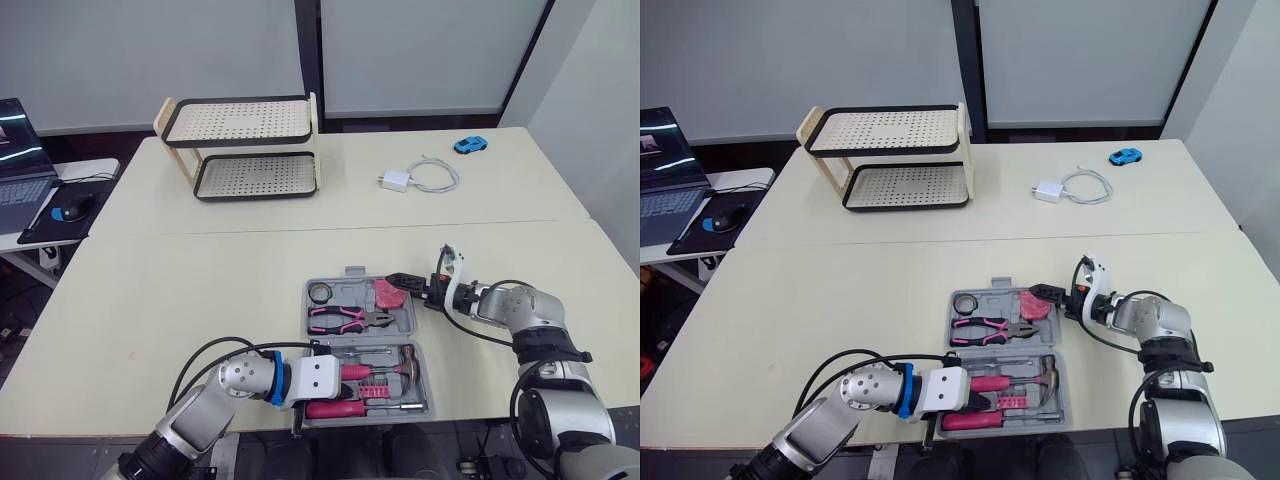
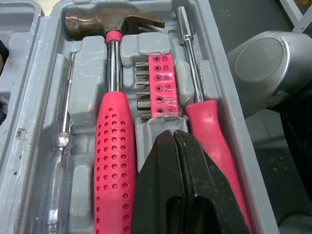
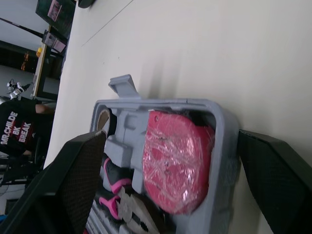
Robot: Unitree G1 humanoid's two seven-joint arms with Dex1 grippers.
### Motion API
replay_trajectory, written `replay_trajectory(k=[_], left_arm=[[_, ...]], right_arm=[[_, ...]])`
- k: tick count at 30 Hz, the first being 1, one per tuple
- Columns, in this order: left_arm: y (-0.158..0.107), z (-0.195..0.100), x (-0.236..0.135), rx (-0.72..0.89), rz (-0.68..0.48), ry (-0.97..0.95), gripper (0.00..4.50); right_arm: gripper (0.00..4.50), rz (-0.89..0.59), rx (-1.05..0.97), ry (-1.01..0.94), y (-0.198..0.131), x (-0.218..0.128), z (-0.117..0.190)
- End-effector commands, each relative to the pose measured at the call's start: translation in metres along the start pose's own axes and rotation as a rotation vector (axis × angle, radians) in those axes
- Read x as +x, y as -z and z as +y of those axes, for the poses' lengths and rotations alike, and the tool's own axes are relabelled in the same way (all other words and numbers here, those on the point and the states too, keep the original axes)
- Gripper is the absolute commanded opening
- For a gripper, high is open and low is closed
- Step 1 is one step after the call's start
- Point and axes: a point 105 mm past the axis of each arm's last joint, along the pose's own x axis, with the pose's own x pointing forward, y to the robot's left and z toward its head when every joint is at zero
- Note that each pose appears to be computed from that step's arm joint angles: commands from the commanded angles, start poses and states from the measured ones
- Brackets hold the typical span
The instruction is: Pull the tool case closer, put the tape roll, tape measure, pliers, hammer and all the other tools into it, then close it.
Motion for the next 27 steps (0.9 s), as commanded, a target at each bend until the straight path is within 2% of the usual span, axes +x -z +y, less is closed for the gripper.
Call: replay_trajectory(k=[1,12,27], left_arm=[[0.018,-0.009,0.001,-0.033,0.077,0.024,0.00],[0.019,-0.010,0.001,-0.038,0.080,0.017,0.00],[0.021,-0.007,0.000,-0.032,0.079,0.010,0.00]], right_arm=[[4.46,-0.026,-0.002,-0.063,-0.005,0.007,0.008],[4.46,-0.074,0.005,-0.191,-0.027,0.001,0.035],[4.46,-0.052,0.010,-0.268,-0.027,-0.025,0.058]])
